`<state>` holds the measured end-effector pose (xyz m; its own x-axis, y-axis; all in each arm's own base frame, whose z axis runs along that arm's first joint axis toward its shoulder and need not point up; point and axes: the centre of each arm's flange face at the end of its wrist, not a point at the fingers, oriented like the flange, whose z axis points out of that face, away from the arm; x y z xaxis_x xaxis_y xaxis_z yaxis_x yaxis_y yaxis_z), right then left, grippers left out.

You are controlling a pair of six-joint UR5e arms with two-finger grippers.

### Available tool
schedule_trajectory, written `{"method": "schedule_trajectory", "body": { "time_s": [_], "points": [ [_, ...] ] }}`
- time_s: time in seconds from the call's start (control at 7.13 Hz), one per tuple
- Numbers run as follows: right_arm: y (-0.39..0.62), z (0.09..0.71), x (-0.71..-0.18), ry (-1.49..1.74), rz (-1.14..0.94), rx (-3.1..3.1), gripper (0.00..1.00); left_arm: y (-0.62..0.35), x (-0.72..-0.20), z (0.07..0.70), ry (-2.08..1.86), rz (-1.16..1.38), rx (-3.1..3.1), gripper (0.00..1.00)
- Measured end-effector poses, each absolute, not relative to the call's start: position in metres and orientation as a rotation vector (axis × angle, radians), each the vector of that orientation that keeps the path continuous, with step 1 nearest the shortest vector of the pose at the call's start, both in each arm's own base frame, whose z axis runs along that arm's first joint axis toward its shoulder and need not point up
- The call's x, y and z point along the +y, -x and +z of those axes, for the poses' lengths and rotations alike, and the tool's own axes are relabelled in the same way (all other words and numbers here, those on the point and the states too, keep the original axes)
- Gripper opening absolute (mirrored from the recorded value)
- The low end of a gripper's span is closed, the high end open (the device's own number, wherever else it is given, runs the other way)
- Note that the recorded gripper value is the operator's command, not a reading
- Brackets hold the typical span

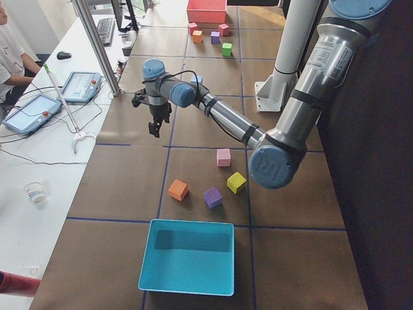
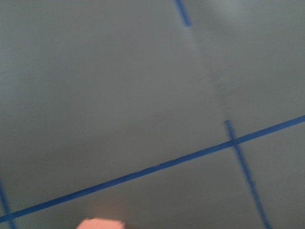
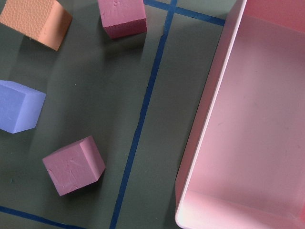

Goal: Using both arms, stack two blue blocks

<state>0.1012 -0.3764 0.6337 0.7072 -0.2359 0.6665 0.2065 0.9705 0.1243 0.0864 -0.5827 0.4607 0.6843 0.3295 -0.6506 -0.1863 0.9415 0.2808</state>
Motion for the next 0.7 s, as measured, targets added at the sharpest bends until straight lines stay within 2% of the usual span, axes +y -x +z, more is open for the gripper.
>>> {"method": "schedule_trajectory", "body": {
  "time_s": [0.42,0.7],
  "points": [
    [-0.082,0.627,-0.388,-0.007,-0.183,-0.742,1.0,0.012,-0.497,0.596,-0.1,0.228,0.786,1.0],
    [-0.07,0.623,-0.395,-0.025,-0.192,-0.738,1.0,0.029,-0.46,0.639,-0.04,0.174,0.79,1.0]
  ]
}}
